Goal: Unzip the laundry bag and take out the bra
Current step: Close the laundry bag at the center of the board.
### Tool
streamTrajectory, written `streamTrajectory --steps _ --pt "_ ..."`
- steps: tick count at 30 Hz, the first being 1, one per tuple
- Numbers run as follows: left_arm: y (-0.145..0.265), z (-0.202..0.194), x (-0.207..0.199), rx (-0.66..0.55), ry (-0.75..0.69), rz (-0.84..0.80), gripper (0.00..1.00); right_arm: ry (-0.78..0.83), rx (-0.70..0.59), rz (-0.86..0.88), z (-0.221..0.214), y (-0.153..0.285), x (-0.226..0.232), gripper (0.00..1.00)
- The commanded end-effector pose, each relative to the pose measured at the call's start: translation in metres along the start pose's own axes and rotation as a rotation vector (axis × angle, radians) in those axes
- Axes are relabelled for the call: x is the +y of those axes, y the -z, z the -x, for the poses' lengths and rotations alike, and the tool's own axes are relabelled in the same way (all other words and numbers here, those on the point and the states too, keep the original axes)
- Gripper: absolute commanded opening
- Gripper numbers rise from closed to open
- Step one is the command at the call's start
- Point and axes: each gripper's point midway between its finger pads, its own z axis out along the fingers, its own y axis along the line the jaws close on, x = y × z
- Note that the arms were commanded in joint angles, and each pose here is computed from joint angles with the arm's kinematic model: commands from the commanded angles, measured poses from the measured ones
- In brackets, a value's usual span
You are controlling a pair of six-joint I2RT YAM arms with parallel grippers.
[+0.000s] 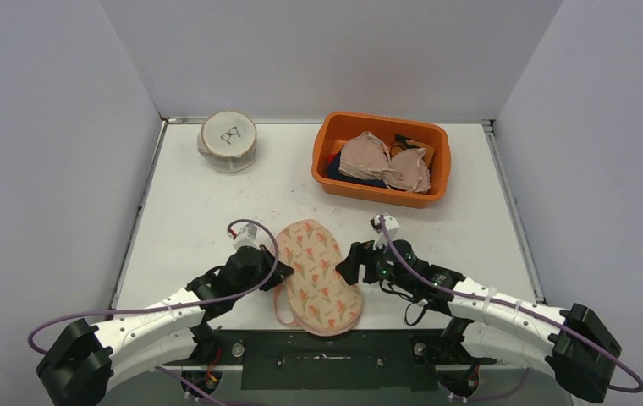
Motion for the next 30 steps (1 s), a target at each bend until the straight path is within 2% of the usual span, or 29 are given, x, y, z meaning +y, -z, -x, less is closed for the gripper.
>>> streamTrajectory --steps 1,9,16,19,22,25,30 --pt "-0.003 0.001 0.011 -0.026 0.003 0.021 0.0 -0.028 -0.027 0.075 0.008 -0.011 0.015 0.78" --pt "-0.001 0.0 0.042 -0.052 -0.015 0.112 0.0 -0.031 0.043 0.053 -0.017 -0.033 0.004 0.72" --pt "-0.004 -0.008 0.057 -0.023 -0.033 0.159 0.01 -0.025 0.114 0.016 -0.042 -0.043 -0.01 0.63" --pt "-0.001 -0.008 0.056 -0.015 -0.043 0.165 0.1 -0.029 0.13 0.01 -0.049 -0.044 -0.013 0.62" --pt "0.007 -0.003 0.047 -0.019 -0.055 0.147 0.29 -0.033 0.128 0.012 -0.049 -0.041 -0.013 0.62" --pt "0.02 0.005 0.033 -0.03 -0.064 0.115 0.44 -0.033 0.114 0.014 -0.043 -0.037 -0.011 0.64" --pt "0.042 0.016 0.024 -0.049 -0.083 0.106 0.56 -0.021 0.086 0.024 -0.029 -0.031 -0.005 0.7"
